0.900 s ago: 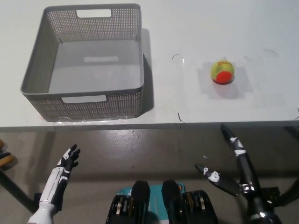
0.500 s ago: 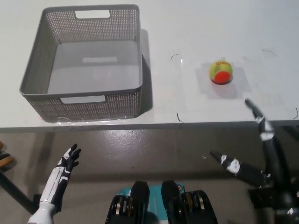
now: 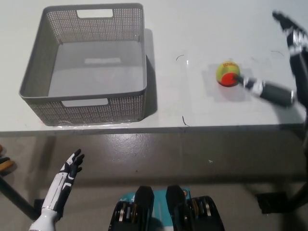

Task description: Use the right hand to pick up a tennis ball and put it into a container on the left side

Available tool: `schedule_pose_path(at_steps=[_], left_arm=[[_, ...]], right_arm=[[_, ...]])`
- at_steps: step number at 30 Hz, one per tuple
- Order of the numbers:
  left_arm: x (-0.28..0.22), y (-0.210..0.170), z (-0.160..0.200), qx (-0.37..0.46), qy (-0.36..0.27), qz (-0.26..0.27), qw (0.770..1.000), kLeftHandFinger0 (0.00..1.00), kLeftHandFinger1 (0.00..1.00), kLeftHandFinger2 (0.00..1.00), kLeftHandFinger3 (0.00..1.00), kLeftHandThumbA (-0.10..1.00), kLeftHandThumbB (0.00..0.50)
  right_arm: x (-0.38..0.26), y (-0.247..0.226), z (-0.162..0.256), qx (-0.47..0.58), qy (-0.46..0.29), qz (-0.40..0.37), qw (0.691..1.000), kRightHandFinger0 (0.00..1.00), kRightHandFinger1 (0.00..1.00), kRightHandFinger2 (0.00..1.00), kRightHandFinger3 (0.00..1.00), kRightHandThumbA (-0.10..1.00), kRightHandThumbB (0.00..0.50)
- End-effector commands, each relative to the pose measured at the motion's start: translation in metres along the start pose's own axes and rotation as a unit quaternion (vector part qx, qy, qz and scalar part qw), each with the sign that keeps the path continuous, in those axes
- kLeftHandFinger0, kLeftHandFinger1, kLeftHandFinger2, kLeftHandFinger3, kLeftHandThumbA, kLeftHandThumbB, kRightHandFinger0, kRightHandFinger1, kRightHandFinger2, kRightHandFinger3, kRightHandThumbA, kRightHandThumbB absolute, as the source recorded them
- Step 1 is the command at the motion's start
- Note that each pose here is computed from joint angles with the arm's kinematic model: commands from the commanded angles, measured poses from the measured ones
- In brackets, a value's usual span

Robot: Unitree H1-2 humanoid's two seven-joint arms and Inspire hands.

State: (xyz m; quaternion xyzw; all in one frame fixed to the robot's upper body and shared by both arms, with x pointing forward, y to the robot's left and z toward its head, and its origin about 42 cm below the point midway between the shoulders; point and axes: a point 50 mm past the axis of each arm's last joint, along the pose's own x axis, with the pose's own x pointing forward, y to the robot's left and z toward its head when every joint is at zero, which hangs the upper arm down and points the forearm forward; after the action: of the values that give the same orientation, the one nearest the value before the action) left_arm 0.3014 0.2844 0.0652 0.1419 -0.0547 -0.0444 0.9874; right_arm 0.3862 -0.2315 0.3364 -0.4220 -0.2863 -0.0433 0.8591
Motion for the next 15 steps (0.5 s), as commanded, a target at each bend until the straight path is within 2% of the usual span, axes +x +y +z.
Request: schedule_pose_path(at_steps=[1,10,15], left_arm=[[0.007,0.008,0.01,0.016,-0.04,-0.009,0.999,1.0,1.0,1.0,1.0,1.0,0.235],[0.006,0.008,0.01,0.019,-0.035,-0.007,0.999,1.0,1.0,1.0,1.0,1.0,0.241],[0.005,0.008,0.009,0.019,-0.035,-0.011,0.999,1.0,1.0,1.0,1.0,1.0,0.234]], right_arm=[[0.048,-0.019,0.001,-0.039,0.039,0.011,0.998,1.0,1.0,1.0,1.0,1.0,0.443],[0.122,0.0,-0.016,-0.058,0.097,0.09,0.989,1.0,1.0,1.0,1.0,1.0,0.489],[0.151,0.017,-0.026,-0.063,0.127,0.121,0.982,1.0,1.0,1.0,1.0,1.0,0.493]])
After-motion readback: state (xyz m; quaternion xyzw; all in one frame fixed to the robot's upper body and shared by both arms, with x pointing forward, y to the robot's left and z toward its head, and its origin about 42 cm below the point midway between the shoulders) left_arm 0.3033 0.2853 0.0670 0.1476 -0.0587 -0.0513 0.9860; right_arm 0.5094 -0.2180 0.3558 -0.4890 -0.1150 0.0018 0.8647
